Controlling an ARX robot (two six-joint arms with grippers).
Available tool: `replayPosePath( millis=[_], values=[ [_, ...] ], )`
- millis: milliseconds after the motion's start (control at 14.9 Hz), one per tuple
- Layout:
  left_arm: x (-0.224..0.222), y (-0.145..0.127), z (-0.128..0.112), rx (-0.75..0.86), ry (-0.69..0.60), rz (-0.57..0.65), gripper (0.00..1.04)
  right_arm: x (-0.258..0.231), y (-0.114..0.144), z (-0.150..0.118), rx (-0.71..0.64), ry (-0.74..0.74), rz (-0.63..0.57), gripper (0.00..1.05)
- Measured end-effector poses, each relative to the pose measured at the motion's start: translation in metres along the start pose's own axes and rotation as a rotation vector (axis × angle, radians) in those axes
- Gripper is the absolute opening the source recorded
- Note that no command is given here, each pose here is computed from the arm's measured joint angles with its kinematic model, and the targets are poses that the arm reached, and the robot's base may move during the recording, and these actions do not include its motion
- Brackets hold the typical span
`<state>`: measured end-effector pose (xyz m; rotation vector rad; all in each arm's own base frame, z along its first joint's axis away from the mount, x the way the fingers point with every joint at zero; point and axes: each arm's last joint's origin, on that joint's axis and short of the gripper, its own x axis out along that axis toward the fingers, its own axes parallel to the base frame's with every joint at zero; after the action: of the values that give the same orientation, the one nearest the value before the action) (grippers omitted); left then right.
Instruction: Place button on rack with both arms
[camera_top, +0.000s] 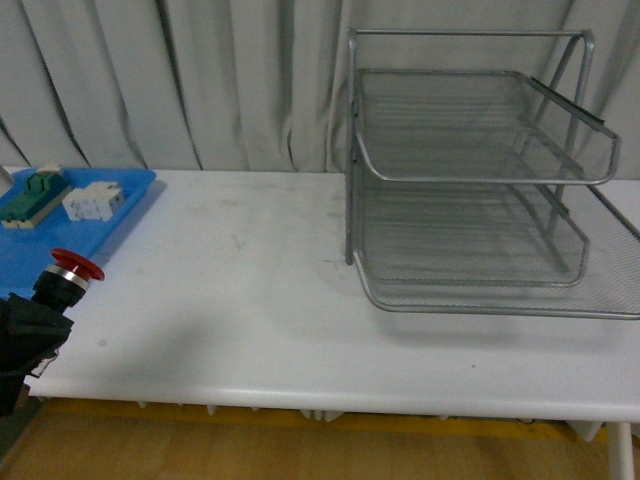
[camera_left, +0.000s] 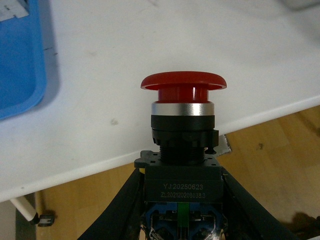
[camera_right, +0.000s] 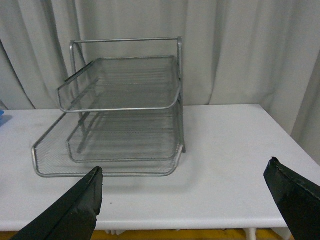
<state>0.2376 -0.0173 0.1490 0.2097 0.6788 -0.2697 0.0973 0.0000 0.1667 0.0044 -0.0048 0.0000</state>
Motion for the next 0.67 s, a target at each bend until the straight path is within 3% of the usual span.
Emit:
replayPosePath(
  millis=[201, 403, 537, 671],
  values=[
    [-0.004, -0.011, 0.006, 0.025, -0.012, -0.039, 0.36, 0.000, 0.000, 0.000, 0.000, 0.001, -0.004, 0.98],
    [0.000, -0.033, 0.050, 0.092, -0.085, -0.063, 0.36, 0.000, 0.000, 0.000, 0.000, 0.001, -0.004, 0.98],
    [0.013, -0.065, 0.088, 0.159, -0.123, -0.133, 0.36, 0.000, 0.000, 0.000, 0.000, 0.000, -0.003, 0.98],
    [0.028, -0.091, 0.112, 0.207, -0.123, -0.186, 0.36, 0.000, 0.000, 0.000, 0.000, 0.001, -0.004, 0.98]
  ],
)
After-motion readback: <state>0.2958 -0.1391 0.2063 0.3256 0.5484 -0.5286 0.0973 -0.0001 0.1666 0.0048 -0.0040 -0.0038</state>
